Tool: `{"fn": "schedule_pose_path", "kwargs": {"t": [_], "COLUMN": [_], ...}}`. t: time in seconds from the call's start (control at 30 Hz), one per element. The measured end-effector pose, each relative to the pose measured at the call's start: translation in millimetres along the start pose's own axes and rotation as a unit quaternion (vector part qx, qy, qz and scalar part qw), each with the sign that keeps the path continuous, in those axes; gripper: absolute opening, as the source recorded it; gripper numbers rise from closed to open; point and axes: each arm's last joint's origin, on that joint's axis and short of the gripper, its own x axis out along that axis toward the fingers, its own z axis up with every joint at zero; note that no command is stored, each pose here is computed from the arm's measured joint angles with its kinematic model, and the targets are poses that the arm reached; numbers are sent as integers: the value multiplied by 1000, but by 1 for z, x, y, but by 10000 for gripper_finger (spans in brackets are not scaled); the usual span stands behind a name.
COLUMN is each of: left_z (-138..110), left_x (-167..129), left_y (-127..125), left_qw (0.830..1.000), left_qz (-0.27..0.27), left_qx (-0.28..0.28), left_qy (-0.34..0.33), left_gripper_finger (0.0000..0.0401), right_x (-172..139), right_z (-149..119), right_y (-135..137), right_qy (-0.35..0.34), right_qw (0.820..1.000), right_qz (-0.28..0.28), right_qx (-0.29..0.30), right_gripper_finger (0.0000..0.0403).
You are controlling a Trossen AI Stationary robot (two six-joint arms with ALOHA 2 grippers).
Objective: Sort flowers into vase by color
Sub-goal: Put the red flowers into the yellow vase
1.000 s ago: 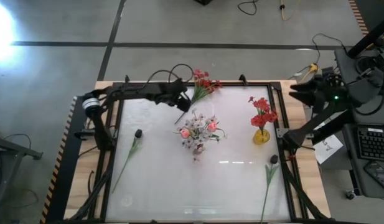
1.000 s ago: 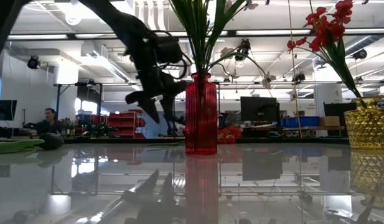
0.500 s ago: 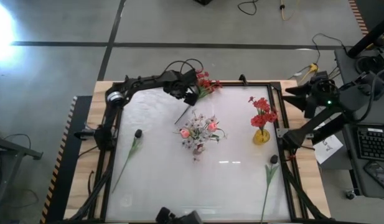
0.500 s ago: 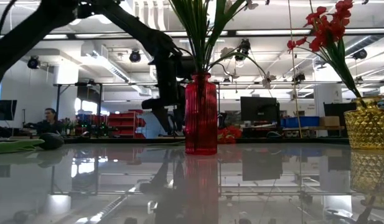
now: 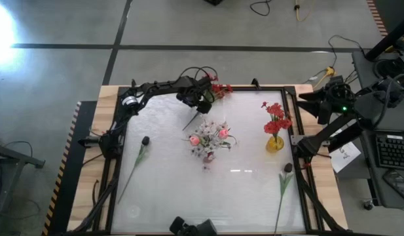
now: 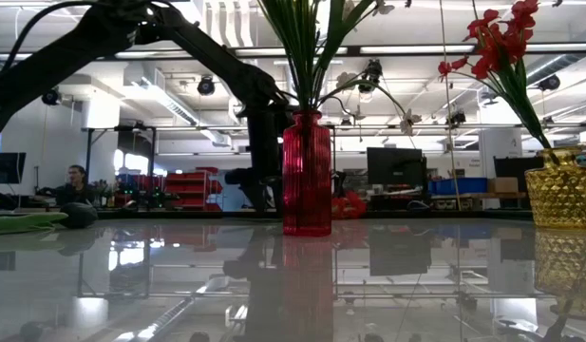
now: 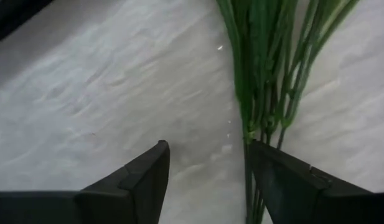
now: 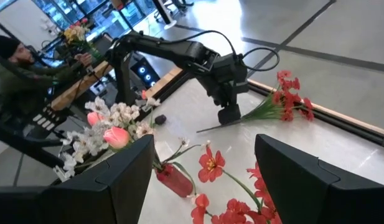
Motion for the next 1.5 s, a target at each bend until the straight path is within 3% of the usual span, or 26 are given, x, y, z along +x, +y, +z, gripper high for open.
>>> {"fn": "schedule_pose_path", "kwargs": {"t": [0.3,0.43,0.7,1.0,1.5], "left_z": [-13,-19,-33,-27,-43], "left_x": [-3,-4,-12,-17,8], "left_y": [-27,-38,-57,-61,-78], "left_qw": [999,998,996,997,996], "left_qz": [-21,-2,-2,-14,5], "left_qx": [43,60,84,61,71], "left_qy": [7,-7,-8,-49,-54], "left_gripper_finger": [131,120,164,232,228], "right_x": [0,1,6,8,12], "right_z": [1,1,-2,-3,-5], "right_y": [0,1,9,12,19], "right_qy": [-15,-15,-11,-9,-7], "right_qw": [1000,999,999,999,999], "right_qz": [-8,-9,-15,-18,-23], "right_qx": [24,33,38,46,47], "right_gripper_finger": [270,270,270,270,270]}}
